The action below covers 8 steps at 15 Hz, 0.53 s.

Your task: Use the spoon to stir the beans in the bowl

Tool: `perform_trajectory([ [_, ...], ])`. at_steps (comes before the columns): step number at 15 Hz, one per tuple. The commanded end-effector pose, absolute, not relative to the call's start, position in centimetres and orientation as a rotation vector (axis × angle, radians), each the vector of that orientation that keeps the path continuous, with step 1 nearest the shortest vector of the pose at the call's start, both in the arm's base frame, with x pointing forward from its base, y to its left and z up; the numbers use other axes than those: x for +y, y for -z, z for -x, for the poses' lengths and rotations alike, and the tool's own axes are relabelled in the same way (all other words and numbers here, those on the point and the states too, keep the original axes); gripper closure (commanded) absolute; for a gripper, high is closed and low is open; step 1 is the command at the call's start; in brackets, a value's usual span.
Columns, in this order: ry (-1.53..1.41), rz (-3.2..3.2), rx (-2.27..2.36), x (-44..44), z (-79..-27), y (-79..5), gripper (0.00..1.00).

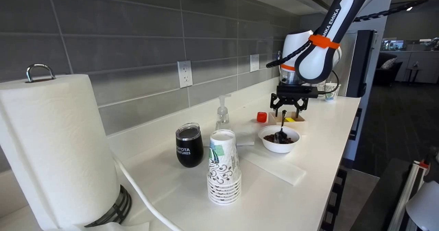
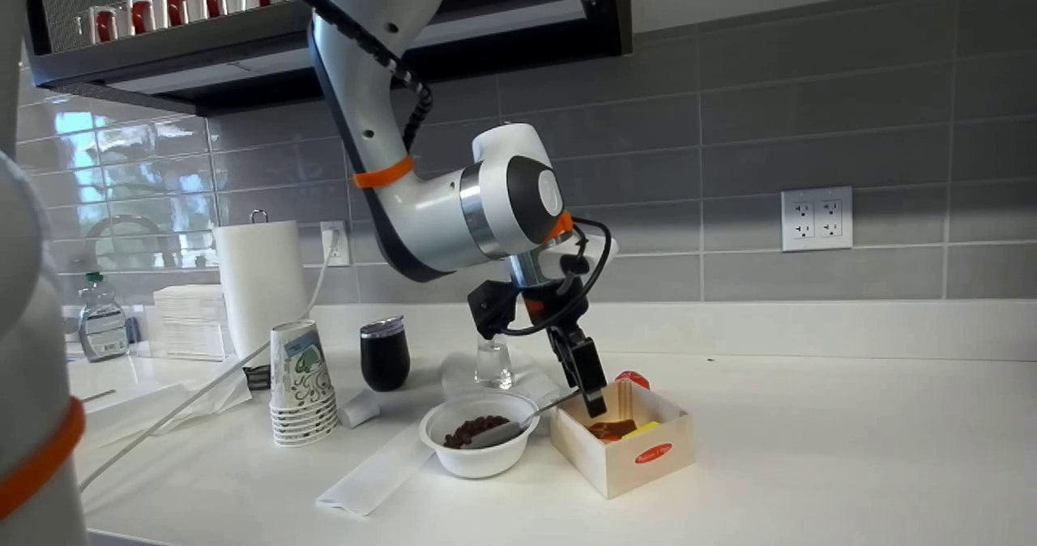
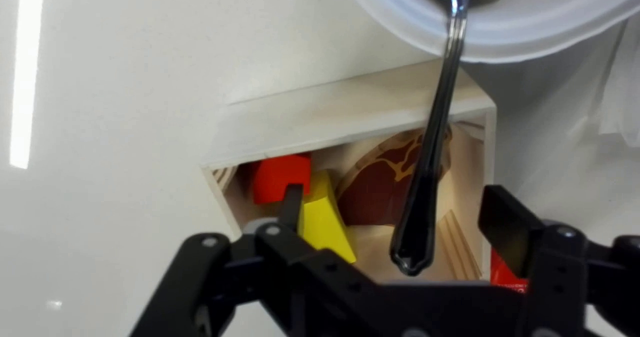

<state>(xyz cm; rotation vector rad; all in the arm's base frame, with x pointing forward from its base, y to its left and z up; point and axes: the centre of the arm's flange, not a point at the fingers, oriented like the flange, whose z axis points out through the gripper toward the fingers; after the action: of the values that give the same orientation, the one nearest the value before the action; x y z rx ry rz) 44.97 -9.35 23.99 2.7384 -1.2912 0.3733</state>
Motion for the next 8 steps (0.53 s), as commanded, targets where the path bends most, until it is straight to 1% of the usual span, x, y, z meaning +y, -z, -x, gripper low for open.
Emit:
perform_trajectory([
  [1,-0.414,-2.727,-1.300,-9.25,-45.76,-22.90,0.42],
  [2,-0.413,-2.725,-1.303,-9.27,-45.76,-22.75,0.51],
  [8,-0.431,-2.723,-1.311,-9.01,-46.56,-23.46,0.96],
])
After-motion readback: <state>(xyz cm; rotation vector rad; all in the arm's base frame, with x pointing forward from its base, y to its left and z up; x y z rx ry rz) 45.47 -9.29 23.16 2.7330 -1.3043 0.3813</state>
